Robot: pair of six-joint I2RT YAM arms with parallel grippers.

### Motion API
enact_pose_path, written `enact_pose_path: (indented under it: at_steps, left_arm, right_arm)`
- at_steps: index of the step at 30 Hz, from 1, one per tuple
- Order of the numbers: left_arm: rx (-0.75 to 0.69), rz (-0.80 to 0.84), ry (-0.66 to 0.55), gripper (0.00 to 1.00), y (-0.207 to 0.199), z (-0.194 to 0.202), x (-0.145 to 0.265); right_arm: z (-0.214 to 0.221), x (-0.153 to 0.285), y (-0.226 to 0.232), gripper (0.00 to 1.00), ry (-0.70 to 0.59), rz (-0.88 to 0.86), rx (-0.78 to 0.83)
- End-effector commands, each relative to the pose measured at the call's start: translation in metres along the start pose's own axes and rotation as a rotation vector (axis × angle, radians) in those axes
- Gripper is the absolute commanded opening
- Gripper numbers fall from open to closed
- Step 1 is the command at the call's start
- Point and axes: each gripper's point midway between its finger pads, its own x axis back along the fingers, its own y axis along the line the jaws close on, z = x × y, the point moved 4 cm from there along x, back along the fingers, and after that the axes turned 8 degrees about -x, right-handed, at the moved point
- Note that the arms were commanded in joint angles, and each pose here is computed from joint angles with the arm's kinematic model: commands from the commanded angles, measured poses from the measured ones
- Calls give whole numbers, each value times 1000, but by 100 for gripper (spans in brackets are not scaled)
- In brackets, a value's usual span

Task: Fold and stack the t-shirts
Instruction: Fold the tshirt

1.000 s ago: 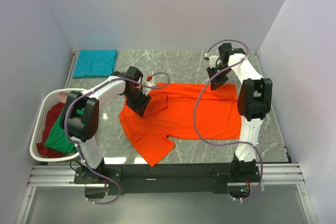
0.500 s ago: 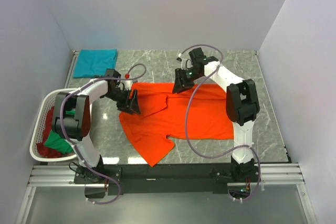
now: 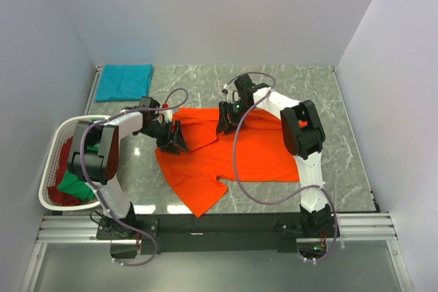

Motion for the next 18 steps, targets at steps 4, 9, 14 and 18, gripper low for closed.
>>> enact_pose_path:
  at_steps: [4,9,14,18]
  left_arm:
    - [48,11,-21,59,8,-16,-11]
    - [80,-12,-2,57,18,-18,-19]
    - [82,29,-31,53,12,-30,-19]
    - [75,41,-33,47,9,-31,-17]
  right_arm:
    - [-1,-2,9,53,-11,-8,6]
    - [-1,-8,7,52,8,-14,-12]
    - [0,-11,12,50,21,-24,-6]
    - [3,-12,14,48,33,-29,-2]
